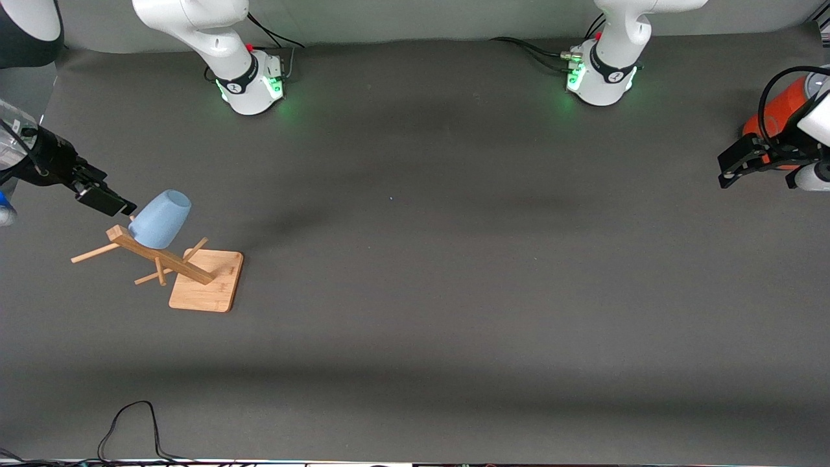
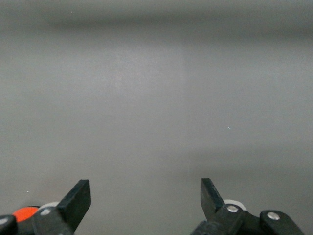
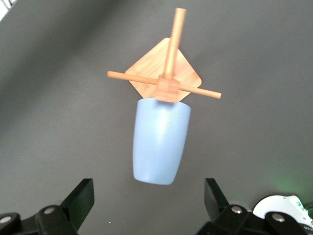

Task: Rotate and upright cup with both arms
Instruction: 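Reach the right gripper to the blue cup on the wooden stand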

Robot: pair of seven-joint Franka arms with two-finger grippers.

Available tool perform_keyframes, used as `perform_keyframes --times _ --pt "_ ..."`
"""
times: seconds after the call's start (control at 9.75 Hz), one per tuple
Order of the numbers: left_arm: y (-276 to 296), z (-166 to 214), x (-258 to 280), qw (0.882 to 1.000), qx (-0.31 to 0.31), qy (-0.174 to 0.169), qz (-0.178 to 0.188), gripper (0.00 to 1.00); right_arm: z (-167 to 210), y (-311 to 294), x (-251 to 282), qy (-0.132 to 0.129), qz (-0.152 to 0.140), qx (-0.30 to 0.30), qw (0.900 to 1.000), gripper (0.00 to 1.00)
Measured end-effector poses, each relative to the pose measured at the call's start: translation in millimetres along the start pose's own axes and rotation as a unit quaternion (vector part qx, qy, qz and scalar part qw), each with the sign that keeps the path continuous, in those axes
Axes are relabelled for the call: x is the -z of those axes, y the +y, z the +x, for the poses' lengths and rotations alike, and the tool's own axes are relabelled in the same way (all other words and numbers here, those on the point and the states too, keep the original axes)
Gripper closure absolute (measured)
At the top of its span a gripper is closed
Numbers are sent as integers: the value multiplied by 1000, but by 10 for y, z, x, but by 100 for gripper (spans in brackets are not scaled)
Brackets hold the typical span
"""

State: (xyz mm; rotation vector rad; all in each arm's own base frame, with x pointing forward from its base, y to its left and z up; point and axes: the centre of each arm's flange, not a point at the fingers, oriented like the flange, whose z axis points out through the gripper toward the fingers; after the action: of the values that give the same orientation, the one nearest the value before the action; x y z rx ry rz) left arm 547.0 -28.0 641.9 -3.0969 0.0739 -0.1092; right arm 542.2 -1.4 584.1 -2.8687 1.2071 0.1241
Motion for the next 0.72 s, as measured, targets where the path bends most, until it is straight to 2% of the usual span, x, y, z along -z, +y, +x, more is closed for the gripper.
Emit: perform_keyframes --times 0.41,0.72 --pt "-1 0 1 1000 0 0 1 0 85 78 -451 -11 -5 -17 1000 0" --pt "-1 1 1 1000 0 0 1 0 144 46 -823 4 20 -24 1000 0"
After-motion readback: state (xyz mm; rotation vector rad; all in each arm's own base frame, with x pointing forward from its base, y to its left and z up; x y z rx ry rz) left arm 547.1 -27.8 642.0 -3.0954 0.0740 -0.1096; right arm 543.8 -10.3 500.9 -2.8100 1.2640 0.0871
